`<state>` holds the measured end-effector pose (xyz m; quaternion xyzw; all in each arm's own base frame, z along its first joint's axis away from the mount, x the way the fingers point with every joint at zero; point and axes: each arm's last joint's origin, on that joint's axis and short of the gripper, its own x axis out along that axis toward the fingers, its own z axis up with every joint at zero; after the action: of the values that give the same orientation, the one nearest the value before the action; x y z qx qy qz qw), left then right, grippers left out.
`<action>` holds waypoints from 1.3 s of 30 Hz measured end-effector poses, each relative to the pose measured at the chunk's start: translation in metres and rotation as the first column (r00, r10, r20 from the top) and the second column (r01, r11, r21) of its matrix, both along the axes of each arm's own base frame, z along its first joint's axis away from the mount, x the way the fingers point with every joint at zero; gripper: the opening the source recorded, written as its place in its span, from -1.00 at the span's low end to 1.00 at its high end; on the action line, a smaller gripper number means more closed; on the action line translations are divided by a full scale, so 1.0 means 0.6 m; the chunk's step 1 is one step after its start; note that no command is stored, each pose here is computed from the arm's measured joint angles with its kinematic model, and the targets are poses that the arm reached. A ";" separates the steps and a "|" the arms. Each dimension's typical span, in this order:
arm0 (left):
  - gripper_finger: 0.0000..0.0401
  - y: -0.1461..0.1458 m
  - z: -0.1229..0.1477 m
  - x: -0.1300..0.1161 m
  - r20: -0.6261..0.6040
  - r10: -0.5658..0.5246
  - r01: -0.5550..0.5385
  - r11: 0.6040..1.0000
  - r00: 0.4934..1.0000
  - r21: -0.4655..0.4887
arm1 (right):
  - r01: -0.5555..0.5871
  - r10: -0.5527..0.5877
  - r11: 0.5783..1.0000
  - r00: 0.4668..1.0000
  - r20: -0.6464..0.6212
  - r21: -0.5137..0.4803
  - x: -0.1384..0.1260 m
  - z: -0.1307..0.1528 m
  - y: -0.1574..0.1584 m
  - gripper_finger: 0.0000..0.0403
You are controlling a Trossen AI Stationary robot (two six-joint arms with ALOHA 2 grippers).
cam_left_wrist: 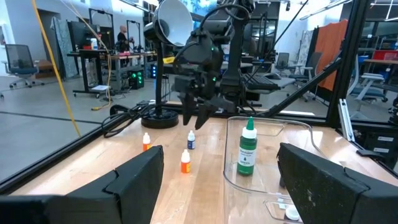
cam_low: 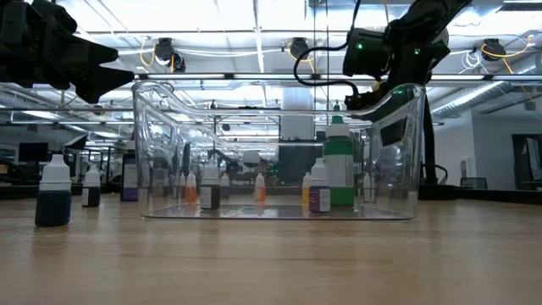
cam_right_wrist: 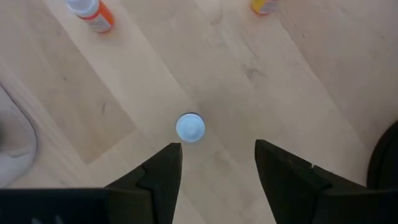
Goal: Pick & Place food coloring
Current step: Put the small blue food coloring bottle into the bin
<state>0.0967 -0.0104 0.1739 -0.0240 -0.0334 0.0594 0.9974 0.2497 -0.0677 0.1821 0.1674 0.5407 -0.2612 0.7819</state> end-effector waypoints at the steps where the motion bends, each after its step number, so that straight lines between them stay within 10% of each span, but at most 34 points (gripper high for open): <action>1: 0.55 0.000 0.000 0.000 0.000 0.000 0.000 1.000 1.000 0.000 | 0.003 -0.003 1.000 1.000 -0.003 0.002 -0.001 -0.001 0.000 -0.05; 39: 0.55 0.000 0.000 0.000 0.000 0.000 0.000 1.000 1.000 0.000 | -0.059 0.060 0.998 0.998 0.028 -0.023 0.026 -0.024 0.008 -0.15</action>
<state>0.0967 -0.0104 0.1739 -0.0239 -0.0332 0.0593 0.9974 0.2651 -0.0630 0.1676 0.1463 0.5314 -0.2413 0.7988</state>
